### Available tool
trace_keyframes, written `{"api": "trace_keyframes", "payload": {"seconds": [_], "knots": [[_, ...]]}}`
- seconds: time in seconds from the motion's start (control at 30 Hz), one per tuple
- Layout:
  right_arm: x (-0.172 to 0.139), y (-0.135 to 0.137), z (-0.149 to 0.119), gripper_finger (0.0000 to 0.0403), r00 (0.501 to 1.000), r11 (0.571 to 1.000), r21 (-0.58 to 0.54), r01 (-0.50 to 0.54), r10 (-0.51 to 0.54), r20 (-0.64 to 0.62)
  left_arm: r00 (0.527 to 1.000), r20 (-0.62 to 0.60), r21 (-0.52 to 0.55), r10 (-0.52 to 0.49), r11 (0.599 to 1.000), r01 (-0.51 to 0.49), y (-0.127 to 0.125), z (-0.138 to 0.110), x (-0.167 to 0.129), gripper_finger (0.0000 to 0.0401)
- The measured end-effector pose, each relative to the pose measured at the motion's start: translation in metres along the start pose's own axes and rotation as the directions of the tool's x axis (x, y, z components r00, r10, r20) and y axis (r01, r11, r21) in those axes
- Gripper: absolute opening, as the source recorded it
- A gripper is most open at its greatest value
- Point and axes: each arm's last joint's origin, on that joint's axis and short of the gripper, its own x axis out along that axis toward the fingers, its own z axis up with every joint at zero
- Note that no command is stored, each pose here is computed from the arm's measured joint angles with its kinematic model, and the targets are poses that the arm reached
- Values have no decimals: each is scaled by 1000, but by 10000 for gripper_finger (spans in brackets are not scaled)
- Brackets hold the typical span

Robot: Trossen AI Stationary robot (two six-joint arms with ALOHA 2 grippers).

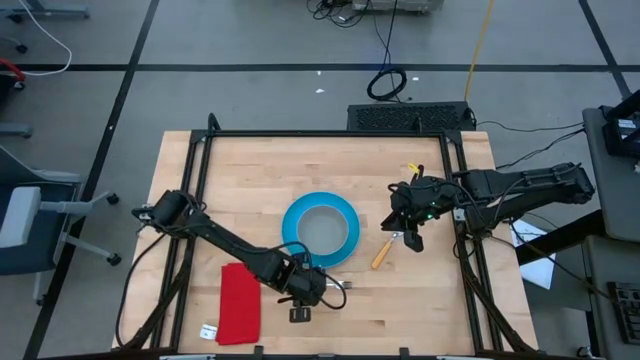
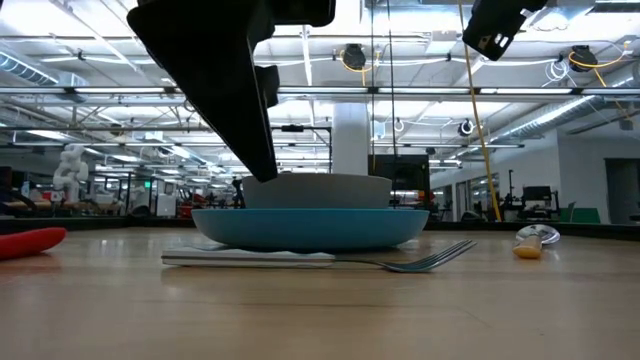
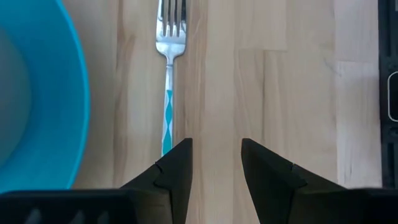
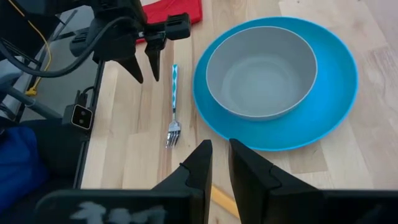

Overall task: Set table place
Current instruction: Put the blue fork to the left of the blue plate

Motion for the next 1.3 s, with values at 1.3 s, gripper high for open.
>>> {"api": "trace_keyframes", "payload": {"seconds": [1.3], "knots": [[0,2,4,45,999,999,-29,-13,15,43,994,-91,-14,60,998,-62,15,-6,29,141]]}}
